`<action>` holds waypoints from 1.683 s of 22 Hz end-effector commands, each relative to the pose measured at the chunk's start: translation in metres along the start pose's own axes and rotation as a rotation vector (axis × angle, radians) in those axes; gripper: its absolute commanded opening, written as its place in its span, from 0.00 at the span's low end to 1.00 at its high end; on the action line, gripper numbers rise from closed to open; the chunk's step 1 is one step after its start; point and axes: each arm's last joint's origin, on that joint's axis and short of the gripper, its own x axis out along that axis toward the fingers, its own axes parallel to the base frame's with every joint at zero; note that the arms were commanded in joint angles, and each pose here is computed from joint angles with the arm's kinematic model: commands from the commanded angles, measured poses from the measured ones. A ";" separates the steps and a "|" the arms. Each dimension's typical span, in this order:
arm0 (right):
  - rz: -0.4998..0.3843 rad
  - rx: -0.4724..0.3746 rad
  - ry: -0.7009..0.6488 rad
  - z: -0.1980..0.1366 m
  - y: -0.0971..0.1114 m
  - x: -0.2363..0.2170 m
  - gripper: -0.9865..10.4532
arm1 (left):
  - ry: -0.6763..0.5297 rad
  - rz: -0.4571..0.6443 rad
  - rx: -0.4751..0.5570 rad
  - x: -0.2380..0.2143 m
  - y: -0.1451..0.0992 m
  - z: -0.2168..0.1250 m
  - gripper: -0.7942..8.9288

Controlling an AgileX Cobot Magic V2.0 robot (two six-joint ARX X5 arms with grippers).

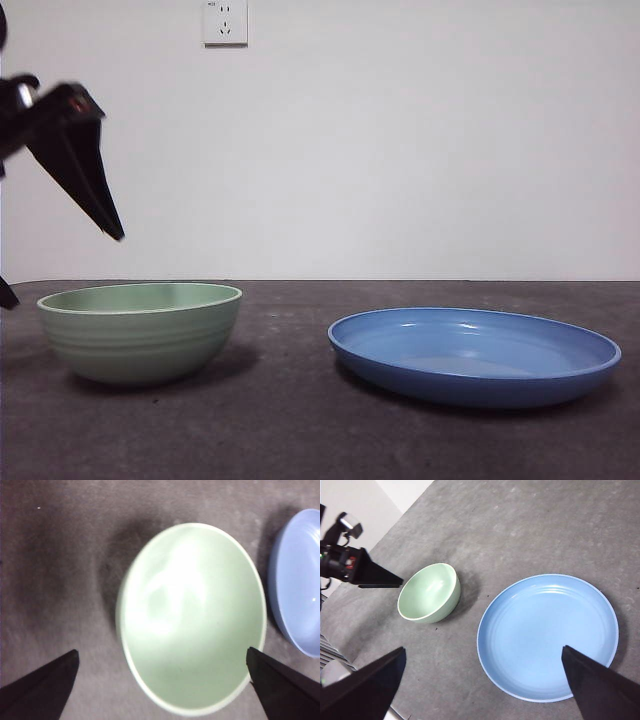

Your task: Place the green bowl on the blue plate

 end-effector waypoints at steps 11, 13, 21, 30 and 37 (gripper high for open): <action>0.009 -0.021 -0.017 0.005 0.003 -0.002 0.52 | 0.039 0.087 -0.004 0.028 0.012 0.014 0.67; 0.009 -0.021 -0.017 0.005 0.003 -0.002 0.52 | 0.046 0.087 -0.006 0.030 0.012 0.013 0.56; 0.009 -0.022 -0.017 0.005 0.003 -0.002 0.52 | 0.066 0.089 0.007 0.037 0.009 0.012 0.09; 0.009 -0.025 -0.017 0.005 0.003 -0.002 0.52 | 0.029 0.175 0.099 0.028 -0.038 0.032 0.09; 0.009 -0.026 -0.018 0.005 0.003 -0.002 0.52 | 0.026 0.142 0.213 0.026 -0.109 0.058 0.09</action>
